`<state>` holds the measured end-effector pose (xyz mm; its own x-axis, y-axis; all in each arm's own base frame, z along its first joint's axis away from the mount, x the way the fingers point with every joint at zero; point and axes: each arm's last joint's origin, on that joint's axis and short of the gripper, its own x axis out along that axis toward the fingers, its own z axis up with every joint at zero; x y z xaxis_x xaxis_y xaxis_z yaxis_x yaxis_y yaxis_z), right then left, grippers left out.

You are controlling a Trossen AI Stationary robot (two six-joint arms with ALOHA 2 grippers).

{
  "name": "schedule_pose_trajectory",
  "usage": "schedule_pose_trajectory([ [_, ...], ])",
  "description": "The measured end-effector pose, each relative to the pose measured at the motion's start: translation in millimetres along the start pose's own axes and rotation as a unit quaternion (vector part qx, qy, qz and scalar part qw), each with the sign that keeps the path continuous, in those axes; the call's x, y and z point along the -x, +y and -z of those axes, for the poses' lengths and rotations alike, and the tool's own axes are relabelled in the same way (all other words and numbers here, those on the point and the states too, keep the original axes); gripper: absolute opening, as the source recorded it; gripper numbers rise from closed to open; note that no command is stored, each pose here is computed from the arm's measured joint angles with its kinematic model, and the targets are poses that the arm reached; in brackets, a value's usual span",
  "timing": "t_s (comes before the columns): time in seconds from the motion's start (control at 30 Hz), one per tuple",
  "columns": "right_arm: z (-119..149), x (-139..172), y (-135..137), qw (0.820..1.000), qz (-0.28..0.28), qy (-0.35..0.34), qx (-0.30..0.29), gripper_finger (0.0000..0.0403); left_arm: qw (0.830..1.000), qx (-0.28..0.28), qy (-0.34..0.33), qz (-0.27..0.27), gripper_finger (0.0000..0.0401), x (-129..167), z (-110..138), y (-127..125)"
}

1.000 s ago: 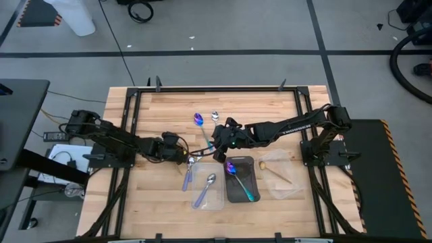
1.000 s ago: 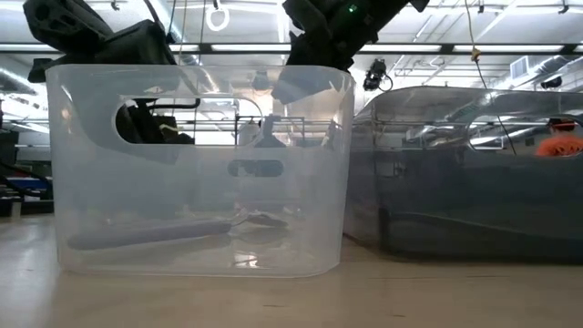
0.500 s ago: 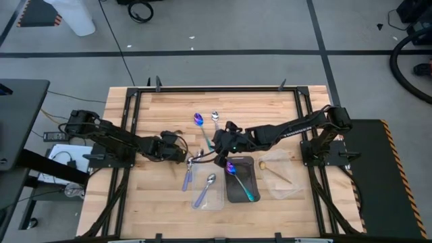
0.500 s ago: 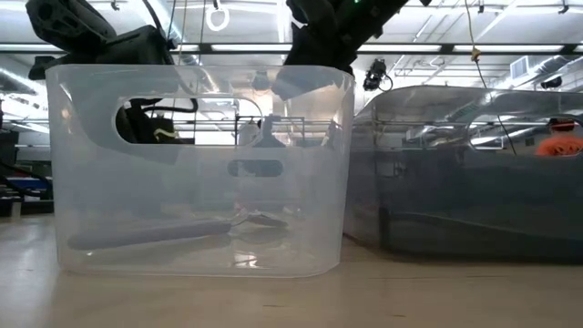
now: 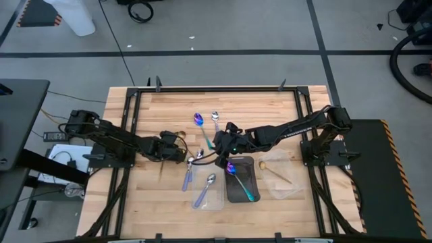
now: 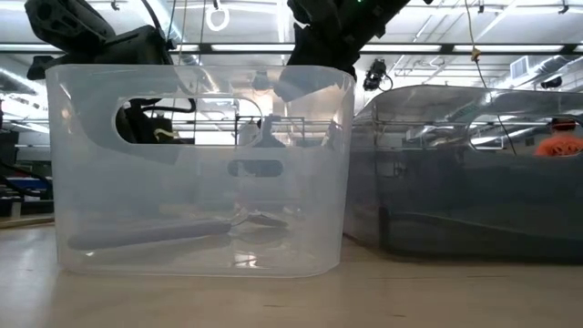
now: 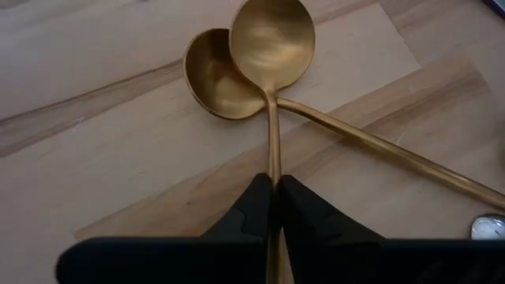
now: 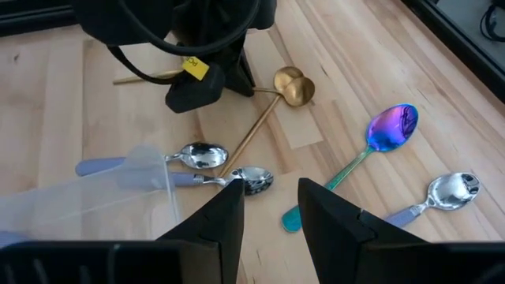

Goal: Sort silverware by color (type)
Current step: Put the gold spoon into the right transparent bin

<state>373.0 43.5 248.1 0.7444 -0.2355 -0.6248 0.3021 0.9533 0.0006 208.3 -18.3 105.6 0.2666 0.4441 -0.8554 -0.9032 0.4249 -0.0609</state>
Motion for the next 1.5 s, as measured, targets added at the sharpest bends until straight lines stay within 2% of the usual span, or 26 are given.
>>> schedule_pose_trajectory([
  [0.37,9,0,-3,0.999,0.013,0.044,0.016,0.0130,0.999,-0.041,0.018,0.011,0.0024,17,-15,-21],
  [0.63,13,2,-4,0.997,0.020,0.067,0.024,0.0130,0.998,-0.058,0.013,-0.017,0.0024,27,-23,-25],
  [0.73,14,3,-2,0.997,0.018,0.067,0.027,0.0130,0.997,-0.071,0.006,-0.013,0.0025,32,-24,-29],
  [0.93,13,4,4,0.998,0.019,0.051,0.032,0.0130,0.993,-0.107,-0.038,0.003,0.0025,45,-32,-38],
  [1.2,10,12,4,0.998,0.030,0.038,0.036,0.0130,0.984,-0.127,-0.122,0.035,0.0026,72,-53,-44],
  [1.37,-1,26,3,0.999,0.033,0.000,0.028,0.0130,0.970,-0.139,-0.179,0.090,0.0026,88,-66,-54],
  [1.5,-8,34,7,0.998,0.039,-0.040,0.038,0.0130,0.952,-0.146,-0.231,0.139,0.0026,99,-76,-64],
])
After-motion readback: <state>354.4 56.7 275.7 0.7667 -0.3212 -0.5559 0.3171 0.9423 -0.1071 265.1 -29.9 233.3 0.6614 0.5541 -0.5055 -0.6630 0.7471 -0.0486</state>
